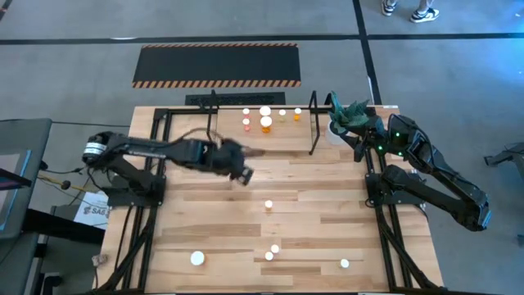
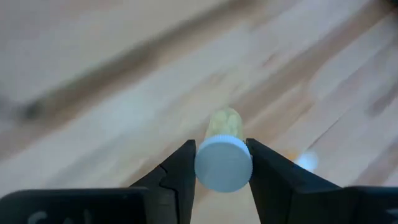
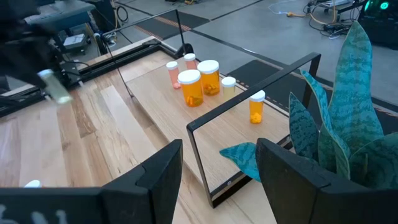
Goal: Pick and place medicine bottles onto shelf by color
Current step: Put the left yellow pill bottle on the shelf aligned with the other yellow pill bottle
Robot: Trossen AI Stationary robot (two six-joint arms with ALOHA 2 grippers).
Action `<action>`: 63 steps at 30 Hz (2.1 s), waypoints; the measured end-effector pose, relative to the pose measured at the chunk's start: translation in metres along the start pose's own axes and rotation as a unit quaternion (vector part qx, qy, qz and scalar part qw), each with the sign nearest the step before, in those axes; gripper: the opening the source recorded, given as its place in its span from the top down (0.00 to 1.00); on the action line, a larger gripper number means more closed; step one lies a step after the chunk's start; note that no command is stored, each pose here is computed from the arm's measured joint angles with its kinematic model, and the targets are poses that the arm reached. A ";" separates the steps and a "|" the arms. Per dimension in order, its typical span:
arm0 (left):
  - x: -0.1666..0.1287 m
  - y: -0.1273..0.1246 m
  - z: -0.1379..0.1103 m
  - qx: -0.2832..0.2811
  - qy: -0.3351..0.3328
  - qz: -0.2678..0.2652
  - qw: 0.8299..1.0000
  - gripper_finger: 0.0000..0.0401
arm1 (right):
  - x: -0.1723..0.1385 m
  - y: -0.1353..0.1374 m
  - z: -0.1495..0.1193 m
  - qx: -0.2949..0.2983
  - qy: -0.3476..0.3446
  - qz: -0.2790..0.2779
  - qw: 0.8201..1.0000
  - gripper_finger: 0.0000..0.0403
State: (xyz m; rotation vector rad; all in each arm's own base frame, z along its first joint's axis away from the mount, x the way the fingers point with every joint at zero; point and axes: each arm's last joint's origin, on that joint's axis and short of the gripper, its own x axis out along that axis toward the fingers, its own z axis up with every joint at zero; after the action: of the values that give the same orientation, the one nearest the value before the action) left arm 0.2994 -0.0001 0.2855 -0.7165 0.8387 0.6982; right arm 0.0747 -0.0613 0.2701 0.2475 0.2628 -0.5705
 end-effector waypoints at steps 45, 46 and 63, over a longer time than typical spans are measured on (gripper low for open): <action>0.153 -0.038 0.076 0.307 0.154 0.020 0.939 0.73 | 0.000 0.000 0.000 0.000 0.000 0.000 1.000 0.44; 0.153 -0.039 0.074 0.310 0.155 0.025 0.938 0.73 | 0.000 0.000 0.000 0.000 0.000 0.000 1.000 0.44; 0.166 -0.052 0.053 0.330 0.169 0.028 0.928 0.73 | 0.000 0.000 0.000 0.000 0.000 0.000 1.000 0.44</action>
State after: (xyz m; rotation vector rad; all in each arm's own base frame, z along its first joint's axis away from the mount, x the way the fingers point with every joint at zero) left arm 0.4414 0.0545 0.1866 -0.1974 1.3275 0.2999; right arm 0.0747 -0.0613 0.2701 0.2477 0.2629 -0.5708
